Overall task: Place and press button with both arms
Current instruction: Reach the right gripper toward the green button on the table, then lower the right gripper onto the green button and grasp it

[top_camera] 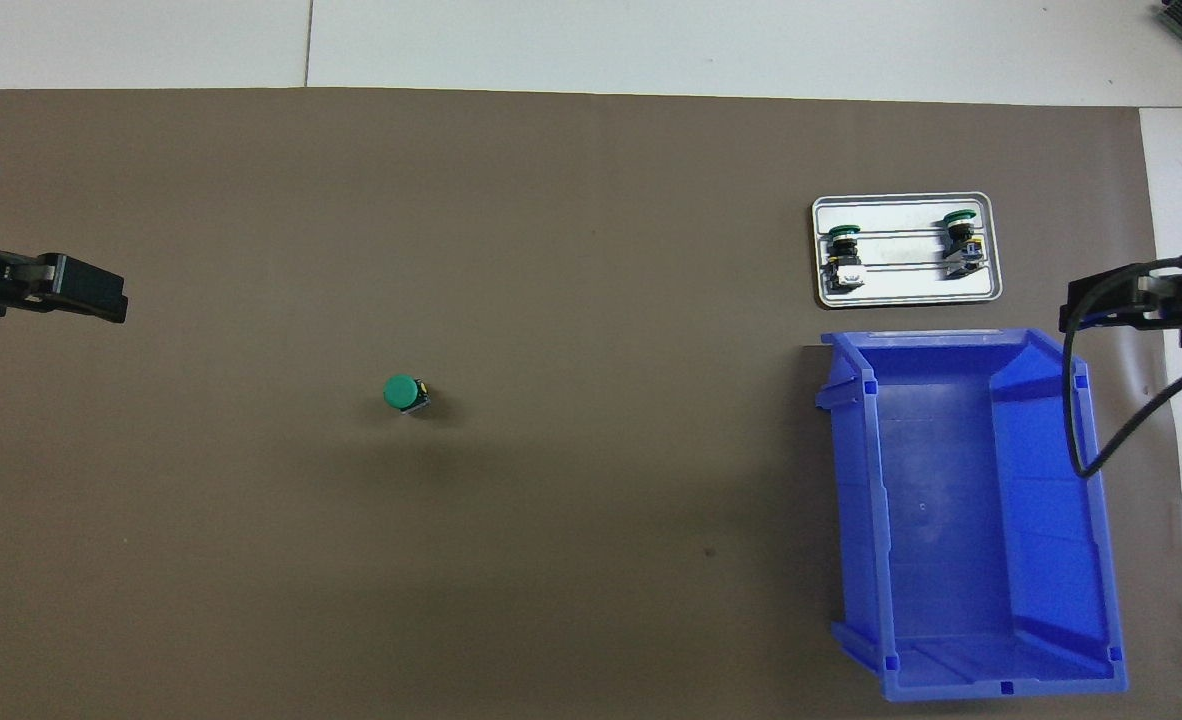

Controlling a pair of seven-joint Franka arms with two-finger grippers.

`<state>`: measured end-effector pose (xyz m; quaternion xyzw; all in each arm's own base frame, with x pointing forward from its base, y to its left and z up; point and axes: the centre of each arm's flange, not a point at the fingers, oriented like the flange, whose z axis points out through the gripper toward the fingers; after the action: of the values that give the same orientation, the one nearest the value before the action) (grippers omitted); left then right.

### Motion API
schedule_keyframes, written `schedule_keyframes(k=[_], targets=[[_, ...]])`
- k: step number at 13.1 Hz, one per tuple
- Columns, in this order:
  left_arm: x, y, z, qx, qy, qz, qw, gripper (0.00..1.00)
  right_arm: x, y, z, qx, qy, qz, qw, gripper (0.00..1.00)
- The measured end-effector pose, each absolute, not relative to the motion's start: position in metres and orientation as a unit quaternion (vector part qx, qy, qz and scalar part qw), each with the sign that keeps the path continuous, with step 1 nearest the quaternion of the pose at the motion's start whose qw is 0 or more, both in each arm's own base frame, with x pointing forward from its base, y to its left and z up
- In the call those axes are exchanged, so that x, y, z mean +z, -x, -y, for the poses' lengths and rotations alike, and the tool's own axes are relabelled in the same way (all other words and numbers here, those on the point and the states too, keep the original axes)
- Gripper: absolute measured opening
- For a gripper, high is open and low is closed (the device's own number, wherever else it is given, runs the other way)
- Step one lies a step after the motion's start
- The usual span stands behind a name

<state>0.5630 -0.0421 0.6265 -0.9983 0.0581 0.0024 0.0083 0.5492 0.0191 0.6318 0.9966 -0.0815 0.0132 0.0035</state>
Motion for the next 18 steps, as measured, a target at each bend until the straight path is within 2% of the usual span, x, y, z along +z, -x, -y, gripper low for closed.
schedule_keyframes(k=[4,9,12,15,18], targets=[[0.635,-0.555,0.042,0.004,0.998,-0.058,0.008,1.00,0.593,-0.563,-0.151,0.036,-0.995,0.087,-0.028,1.00],[0.624,-0.552,0.033,0.013,0.999,-0.050,0.007,1.00,0.510,-0.565,-0.334,0.097,-0.989,0.074,-0.081,1.00],[0.619,-0.547,0.030,0.018,0.999,-0.048,0.006,1.00,0.465,-0.550,-0.414,0.129,-0.984,0.046,-0.116,1.00],[0.620,-0.545,0.030,0.012,0.999,-0.049,0.006,1.00,0.437,-0.533,-0.470,0.134,-0.981,0.015,-0.141,1.00],[0.620,-0.545,0.034,0.012,0.999,-0.053,0.006,1.00,0.389,-0.496,-0.536,0.146,-0.977,-0.044,-0.152,1.00]])
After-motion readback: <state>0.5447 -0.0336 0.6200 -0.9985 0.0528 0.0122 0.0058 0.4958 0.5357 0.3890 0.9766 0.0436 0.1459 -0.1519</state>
